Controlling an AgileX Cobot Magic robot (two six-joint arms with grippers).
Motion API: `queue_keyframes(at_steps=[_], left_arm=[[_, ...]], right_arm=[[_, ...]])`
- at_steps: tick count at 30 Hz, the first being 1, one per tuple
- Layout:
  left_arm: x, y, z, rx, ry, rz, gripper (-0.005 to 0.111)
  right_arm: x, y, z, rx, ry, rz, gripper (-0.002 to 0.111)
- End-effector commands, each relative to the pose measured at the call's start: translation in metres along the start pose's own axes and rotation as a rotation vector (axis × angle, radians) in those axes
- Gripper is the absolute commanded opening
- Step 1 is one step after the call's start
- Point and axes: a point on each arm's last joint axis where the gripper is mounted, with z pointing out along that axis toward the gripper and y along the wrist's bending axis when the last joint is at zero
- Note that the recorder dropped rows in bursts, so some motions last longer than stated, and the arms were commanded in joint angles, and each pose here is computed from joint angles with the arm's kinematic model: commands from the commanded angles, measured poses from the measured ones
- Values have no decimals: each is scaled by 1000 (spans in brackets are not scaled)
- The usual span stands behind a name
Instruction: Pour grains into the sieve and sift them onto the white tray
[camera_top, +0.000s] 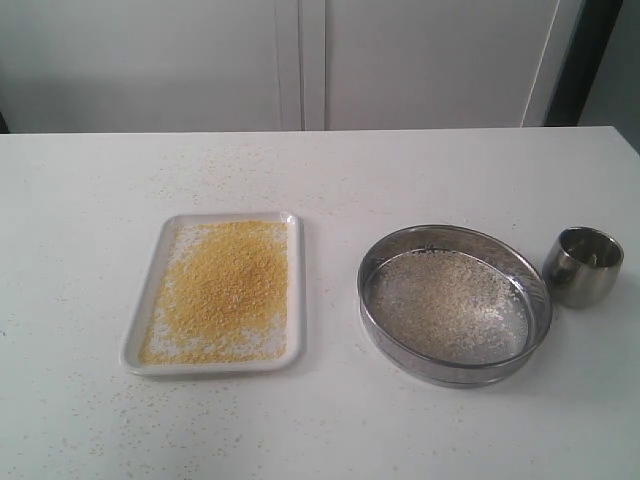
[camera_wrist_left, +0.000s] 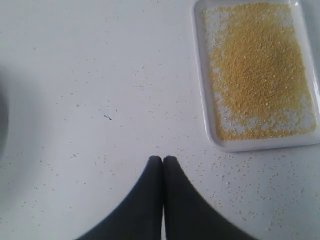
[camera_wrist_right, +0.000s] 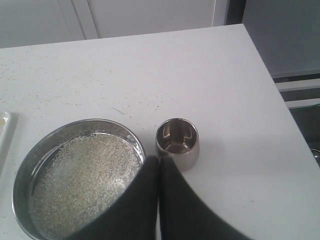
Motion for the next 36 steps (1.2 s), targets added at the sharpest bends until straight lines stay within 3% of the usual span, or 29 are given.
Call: queue_keyframes(at_steps=[1, 22, 36], left_arm=[[16, -1, -9, -1, -94, -7, 0], [102, 0, 5, -27, -233, -4, 0], [138, 1, 11, -42, -272, 10, 0]], right_arm=[[-2, -1, -2, 4, -20, 4, 0], [-2, -1, -2, 4, -20, 4, 0], [-2, -1, -2, 4, -22, 4, 0]])
